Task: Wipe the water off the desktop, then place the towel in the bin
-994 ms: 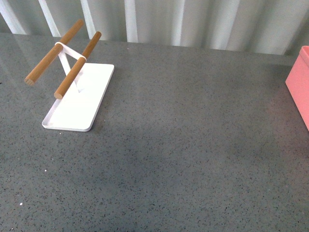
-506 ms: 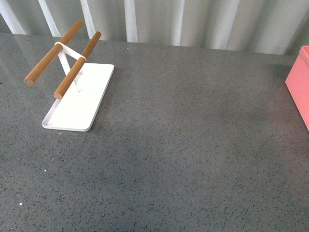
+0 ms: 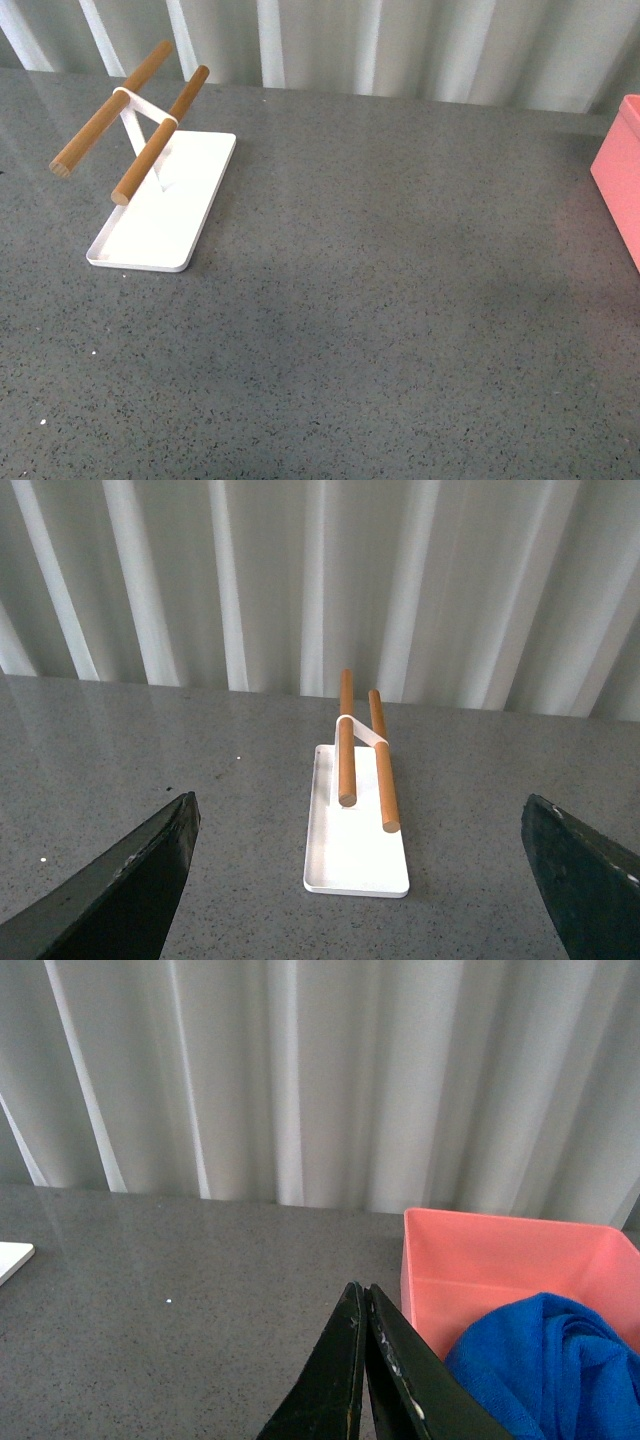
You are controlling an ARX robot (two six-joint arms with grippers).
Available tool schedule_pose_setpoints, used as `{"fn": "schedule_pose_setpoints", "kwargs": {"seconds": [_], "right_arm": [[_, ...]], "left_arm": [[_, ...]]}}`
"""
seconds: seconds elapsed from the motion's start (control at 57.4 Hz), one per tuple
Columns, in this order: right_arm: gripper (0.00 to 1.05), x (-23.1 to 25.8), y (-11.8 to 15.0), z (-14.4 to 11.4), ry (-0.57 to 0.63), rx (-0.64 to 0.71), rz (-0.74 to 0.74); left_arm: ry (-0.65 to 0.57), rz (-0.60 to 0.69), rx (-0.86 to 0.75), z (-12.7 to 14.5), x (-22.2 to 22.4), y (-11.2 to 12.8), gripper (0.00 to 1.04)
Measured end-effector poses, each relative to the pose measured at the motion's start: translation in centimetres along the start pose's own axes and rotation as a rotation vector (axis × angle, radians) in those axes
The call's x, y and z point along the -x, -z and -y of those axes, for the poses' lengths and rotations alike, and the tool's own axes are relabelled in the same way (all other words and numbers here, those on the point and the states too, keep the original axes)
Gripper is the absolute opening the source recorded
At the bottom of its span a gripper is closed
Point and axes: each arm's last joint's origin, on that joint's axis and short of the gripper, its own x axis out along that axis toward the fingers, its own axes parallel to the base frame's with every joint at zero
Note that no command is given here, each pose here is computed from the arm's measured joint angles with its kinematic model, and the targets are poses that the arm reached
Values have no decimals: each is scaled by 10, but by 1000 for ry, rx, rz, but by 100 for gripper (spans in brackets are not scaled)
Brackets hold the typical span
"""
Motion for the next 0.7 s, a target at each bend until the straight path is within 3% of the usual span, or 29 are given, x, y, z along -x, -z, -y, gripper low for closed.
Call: {"fn": "schedule_pose_setpoints", "kwargs": {"seconds": [0.697], "right_arm": [[3,29,-7,0,3,-7,24]], "left_arm": [[0,0,0,0,0,0,98]]}}
